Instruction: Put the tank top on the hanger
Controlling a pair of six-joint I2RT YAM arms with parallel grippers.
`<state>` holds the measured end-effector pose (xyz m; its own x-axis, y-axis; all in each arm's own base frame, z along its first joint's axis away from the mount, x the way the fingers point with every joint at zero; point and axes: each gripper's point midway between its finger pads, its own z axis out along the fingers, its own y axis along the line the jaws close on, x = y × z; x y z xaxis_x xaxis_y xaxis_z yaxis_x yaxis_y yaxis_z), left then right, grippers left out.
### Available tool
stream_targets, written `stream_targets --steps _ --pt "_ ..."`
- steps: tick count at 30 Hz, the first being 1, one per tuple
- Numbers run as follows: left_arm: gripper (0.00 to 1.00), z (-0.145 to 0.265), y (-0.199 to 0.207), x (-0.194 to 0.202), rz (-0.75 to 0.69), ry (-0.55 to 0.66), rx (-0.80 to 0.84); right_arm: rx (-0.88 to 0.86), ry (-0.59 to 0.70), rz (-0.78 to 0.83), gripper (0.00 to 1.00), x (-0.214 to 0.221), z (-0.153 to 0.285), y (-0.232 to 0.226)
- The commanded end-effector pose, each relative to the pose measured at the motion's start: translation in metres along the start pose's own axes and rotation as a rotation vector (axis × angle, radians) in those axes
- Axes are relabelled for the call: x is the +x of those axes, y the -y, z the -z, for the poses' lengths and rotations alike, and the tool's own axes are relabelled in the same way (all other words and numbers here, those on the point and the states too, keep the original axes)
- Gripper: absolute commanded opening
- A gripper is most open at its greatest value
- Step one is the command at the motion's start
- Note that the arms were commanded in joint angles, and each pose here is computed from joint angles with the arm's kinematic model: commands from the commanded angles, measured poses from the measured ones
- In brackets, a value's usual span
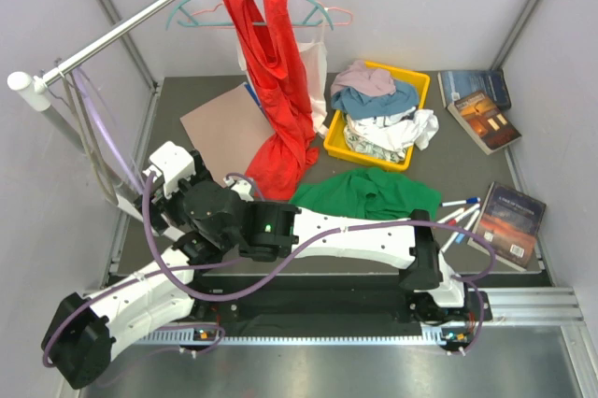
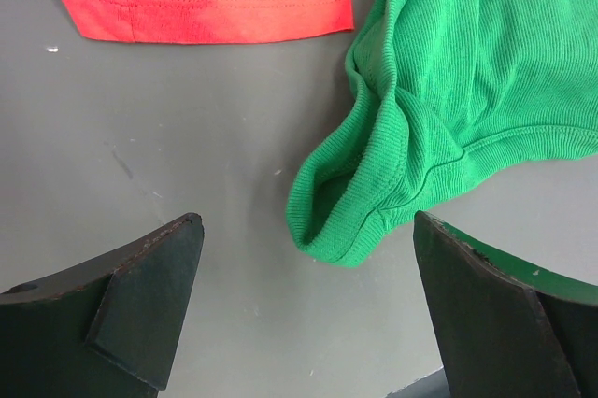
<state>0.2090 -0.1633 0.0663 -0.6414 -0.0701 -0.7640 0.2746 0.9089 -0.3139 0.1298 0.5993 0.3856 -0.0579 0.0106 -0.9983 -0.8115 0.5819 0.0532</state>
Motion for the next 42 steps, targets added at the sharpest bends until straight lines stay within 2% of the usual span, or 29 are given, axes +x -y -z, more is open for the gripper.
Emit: stream_targets --steps 1,4,15,16,18,19,24,25,27,42 --pt "0.99 0.001 -0.001 -0.004 0.015 0.032 -0.003 0.030 0.086 0.000 0.83 -0.041 0.017 0.013" --pt "0.99 0.001 -0.001 -0.005 0.015 0.032 -0.003 -0.043 0.102 0.000 0.83 -0.041 0.016 0.003" --pt "0.99 0.001 -0.001 -0.004 0.016 0.031 -0.007 -0.096 0.122 -0.002 0.65 -0.041 -0.007 0.000" --pt "0.99 0.000 -0.001 -0.004 0.016 0.030 -0.008 -0.097 0.126 -0.004 0.57 -0.041 -0.008 0.000" --pt "0.99 0.000 -0.001 -0.004 0.016 0.030 -0.008 -0.093 0.142 -0.012 0.48 -0.046 -0.010 0.002" --pt "0.99 0.001 -0.001 -0.004 0.016 0.031 -0.007 -0.090 0.143 -0.014 0.39 -0.045 -0.011 0.003" --pt "0.99 0.001 -0.002 -0.005 0.018 0.033 -0.010 -0.062 0.154 0.021 0.17 -0.051 -0.010 0.012" --pt "0.99 0.000 -0.002 -0.004 0.016 0.029 -0.010 -0.060 0.154 0.023 0.07 -0.050 -0.011 0.012" --pt "0.99 0.000 -0.001 -0.004 0.016 0.030 -0.008 -0.050 0.178 0.010 0.00 -0.058 -0.010 0.015" --pt "0.99 -0.001 -0.001 -0.003 0.014 0.023 -0.010 0.113 0.296 0.007 0.00 -0.104 0.014 0.064"
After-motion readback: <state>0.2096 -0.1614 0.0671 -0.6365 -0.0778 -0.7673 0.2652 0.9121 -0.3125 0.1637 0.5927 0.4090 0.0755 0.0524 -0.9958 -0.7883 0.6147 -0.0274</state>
